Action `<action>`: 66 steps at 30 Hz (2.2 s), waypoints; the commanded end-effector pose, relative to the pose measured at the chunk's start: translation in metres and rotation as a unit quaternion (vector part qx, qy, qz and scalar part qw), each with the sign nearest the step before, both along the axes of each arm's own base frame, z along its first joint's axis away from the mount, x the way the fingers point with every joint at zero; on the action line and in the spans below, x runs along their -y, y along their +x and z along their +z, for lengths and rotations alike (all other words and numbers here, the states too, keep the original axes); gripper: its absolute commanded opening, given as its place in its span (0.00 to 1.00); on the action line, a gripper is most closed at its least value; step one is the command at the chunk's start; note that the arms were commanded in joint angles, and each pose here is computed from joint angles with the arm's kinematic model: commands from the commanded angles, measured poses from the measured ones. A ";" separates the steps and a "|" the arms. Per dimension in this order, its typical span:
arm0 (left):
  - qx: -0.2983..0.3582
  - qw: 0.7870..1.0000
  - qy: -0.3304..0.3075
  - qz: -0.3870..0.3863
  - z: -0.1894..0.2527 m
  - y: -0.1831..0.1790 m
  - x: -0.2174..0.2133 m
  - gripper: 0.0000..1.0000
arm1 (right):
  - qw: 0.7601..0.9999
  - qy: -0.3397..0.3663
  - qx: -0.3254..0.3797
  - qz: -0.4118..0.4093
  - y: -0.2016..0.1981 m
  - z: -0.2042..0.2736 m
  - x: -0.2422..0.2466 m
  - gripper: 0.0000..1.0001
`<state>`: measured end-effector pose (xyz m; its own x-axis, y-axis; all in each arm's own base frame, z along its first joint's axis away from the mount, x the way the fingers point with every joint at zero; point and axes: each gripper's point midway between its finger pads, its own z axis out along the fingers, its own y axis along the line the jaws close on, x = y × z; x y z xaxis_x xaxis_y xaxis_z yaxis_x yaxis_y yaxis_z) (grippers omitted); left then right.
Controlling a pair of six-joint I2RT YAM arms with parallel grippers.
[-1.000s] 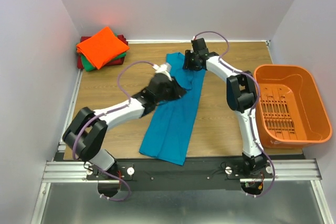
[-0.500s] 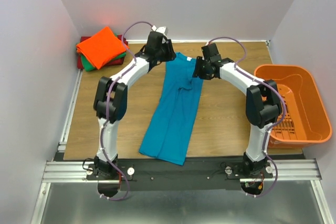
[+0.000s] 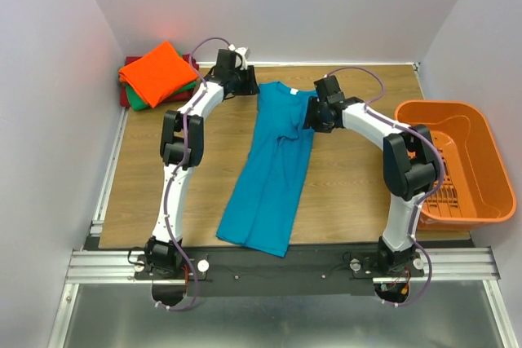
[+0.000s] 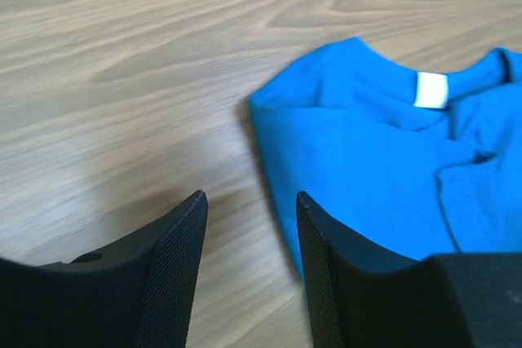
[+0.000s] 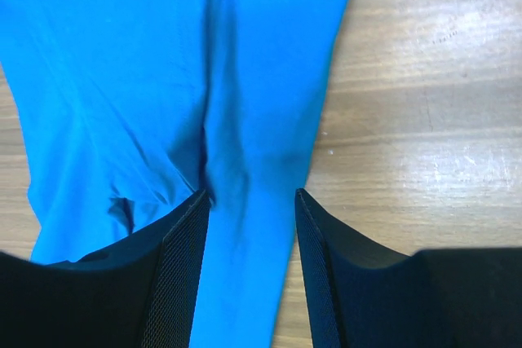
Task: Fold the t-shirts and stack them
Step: Fold the tshirt
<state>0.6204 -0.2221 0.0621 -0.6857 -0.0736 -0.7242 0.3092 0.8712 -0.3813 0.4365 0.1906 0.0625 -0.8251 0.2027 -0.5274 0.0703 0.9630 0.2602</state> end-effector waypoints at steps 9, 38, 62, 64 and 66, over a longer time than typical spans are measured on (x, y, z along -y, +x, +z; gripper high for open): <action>0.033 0.998 -0.007 -0.061 0.014 -0.025 0.036 0.56 | 0.999 -0.026 -0.027 -0.026 -0.041 -0.031 0.030 0.54; 0.036 0.999 0.003 -0.012 0.009 -0.011 0.017 0.49 | 0.998 0.015 -0.047 -0.037 -0.044 -0.053 0.017 0.52; 0.109 0.982 -0.137 0.073 0.036 0.076 -0.023 0.00 | 0.999 -0.019 -0.010 -0.029 0.077 -0.085 0.000 0.48; 0.113 0.978 -0.159 0.071 0.042 0.084 -0.031 0.00 | 0.999 -0.012 -0.029 -0.036 0.070 -0.090 0.008 0.57; 0.124 0.975 -0.174 0.056 0.052 0.086 -0.029 0.11 | 0.998 -0.012 -0.035 -0.043 0.065 -0.090 0.015 0.63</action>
